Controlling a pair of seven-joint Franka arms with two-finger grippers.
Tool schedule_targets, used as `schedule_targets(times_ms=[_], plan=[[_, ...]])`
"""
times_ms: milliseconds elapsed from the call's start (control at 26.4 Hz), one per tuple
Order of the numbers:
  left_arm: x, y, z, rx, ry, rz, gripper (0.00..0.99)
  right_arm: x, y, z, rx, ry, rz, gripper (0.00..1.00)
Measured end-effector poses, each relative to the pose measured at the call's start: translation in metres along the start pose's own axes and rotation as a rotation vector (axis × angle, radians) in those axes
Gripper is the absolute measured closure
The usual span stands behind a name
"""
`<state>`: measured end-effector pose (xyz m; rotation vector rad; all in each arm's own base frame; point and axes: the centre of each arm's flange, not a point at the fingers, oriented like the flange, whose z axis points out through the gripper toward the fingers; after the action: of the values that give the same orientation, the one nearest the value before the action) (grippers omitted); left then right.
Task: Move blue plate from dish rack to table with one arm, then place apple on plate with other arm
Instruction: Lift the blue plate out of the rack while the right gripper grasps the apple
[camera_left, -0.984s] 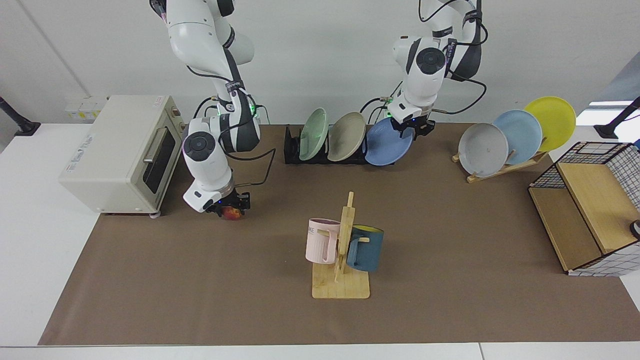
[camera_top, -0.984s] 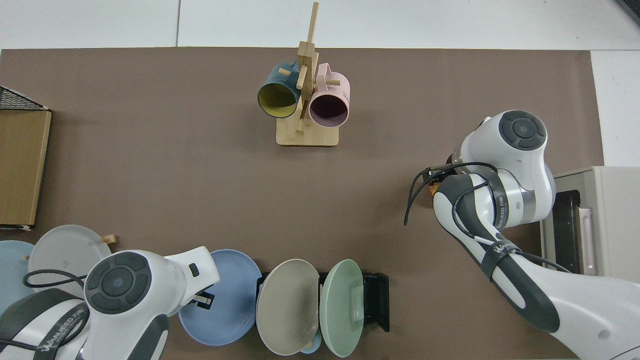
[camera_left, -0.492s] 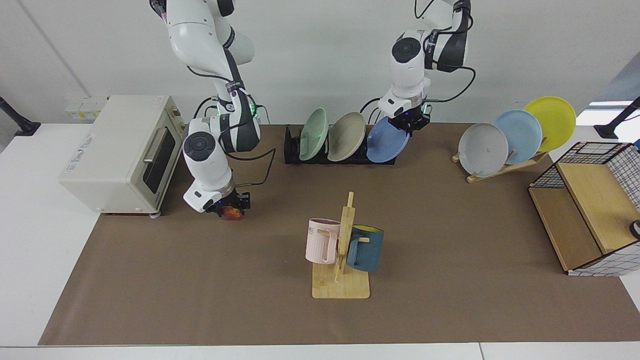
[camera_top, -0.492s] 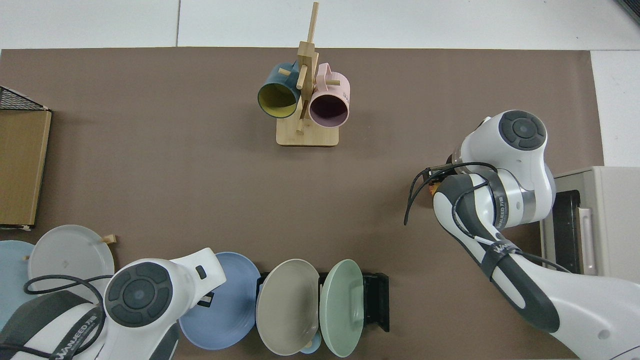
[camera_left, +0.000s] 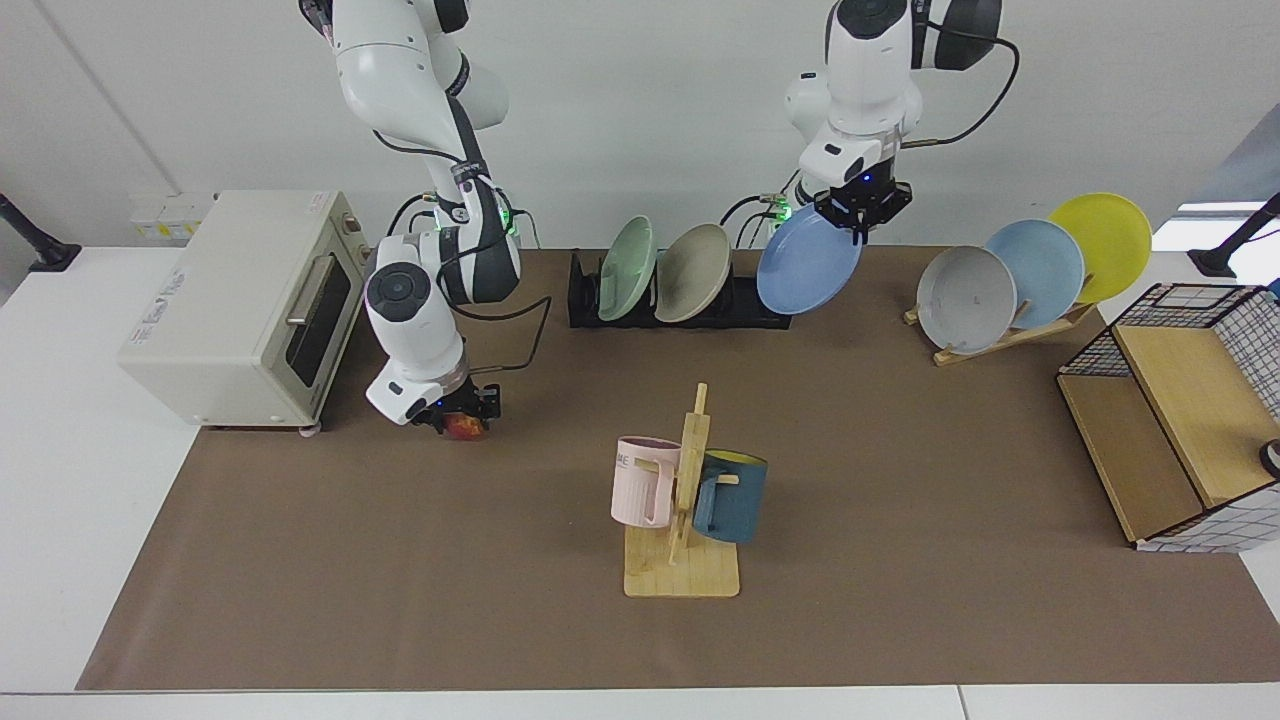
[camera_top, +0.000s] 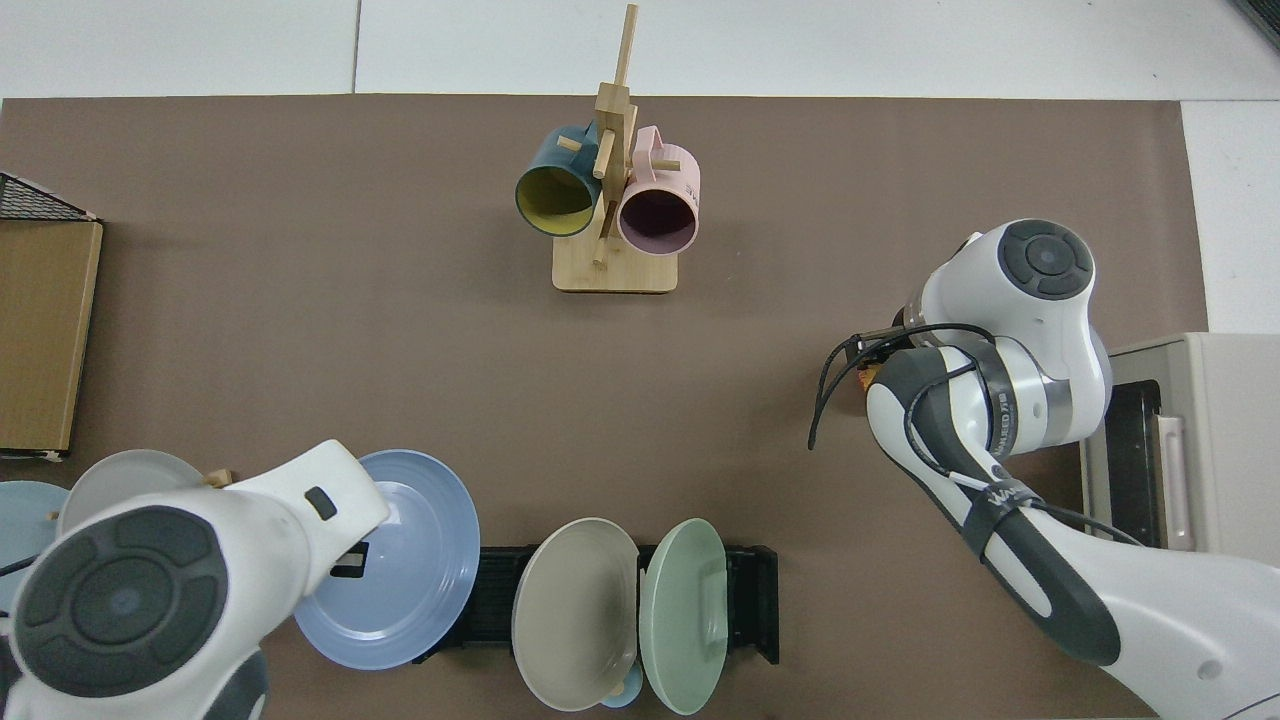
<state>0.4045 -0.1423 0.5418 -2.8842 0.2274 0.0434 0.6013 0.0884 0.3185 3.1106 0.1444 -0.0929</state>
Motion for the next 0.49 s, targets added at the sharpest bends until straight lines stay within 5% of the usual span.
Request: schedule_targets(times_ms=[227, 492], plan=[[0.035, -0.045, 0.017, -0.113, 0.049, -0.057, 0.921, 0.011, 0.0, -0.039, 0.0, 0.015, 0.001, 0.3], [0.068, -0.072, 0.053, -0.219, 0.069, -0.068, 0.921, 0.01, -0.004, -0.109, 0.039, 0.09, 0.014, 0.3]])
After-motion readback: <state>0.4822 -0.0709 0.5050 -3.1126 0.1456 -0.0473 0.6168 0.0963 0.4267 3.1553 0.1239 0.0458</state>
